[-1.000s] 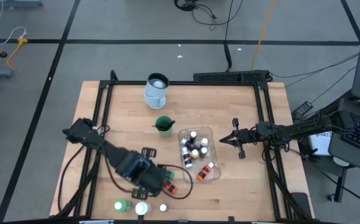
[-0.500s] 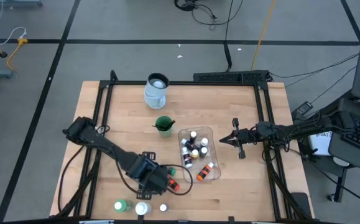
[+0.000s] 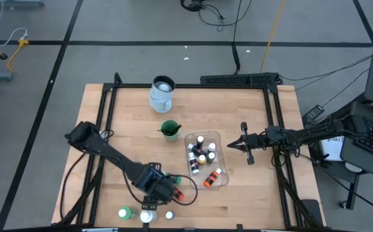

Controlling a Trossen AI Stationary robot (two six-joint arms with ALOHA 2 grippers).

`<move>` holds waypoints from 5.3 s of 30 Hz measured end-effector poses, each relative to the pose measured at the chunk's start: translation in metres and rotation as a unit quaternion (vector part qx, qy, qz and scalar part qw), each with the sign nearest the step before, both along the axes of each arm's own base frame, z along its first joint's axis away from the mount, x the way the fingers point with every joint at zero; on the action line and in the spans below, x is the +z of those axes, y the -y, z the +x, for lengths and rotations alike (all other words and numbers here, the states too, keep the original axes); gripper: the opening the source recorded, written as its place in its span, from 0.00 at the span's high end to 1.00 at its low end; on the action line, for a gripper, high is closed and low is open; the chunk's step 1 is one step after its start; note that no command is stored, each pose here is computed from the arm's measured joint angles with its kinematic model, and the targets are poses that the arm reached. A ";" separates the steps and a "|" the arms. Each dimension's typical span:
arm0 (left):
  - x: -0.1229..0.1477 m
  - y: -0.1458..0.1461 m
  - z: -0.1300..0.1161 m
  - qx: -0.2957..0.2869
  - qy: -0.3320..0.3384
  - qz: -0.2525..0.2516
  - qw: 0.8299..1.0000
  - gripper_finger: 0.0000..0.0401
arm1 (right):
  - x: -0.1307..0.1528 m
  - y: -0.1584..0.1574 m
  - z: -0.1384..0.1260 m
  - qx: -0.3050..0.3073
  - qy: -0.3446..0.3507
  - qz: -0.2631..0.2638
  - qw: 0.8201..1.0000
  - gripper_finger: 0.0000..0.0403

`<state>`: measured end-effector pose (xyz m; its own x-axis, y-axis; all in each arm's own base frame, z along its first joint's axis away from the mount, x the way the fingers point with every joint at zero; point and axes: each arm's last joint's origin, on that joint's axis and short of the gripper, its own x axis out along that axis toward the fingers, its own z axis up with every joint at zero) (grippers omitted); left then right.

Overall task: Pick & Place Paint Supplies
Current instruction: Put the small gray paint bottle into the transparent bin

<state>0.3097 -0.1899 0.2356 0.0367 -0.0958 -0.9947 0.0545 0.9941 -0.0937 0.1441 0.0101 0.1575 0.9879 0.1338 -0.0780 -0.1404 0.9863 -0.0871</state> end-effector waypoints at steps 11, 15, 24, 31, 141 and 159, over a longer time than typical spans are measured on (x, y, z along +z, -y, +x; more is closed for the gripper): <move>-0.011 -0.002 0.004 0.010 0.014 -0.012 1.000 0.36 | 0.001 0.000 0.000 0.001 0.008 -0.007 1.000 0.99; -0.011 -0.006 0.006 0.023 0.014 -0.005 1.000 0.41 | 0.001 0.000 0.000 0.001 0.008 -0.007 1.000 0.99; -0.011 -0.010 0.006 0.025 0.001 -0.015 1.000 0.69 | 0.001 0.000 0.000 0.001 0.008 -0.007 1.000 0.99; -0.008 -0.009 0.008 -0.015 0.007 -0.026 1.000 0.75 | 0.001 0.000 0.000 0.001 0.008 -0.007 1.000 0.99; 0.096 -0.074 -0.089 0.156 0.231 0.029 0.960 0.96 | 0.000 0.000 0.000 0.001 0.000 -0.011 1.000 0.99; 0.048 -0.057 -0.075 0.122 0.303 -0.055 0.944 0.93 | 0.000 0.000 0.000 0.001 0.000 -0.011 1.000 0.99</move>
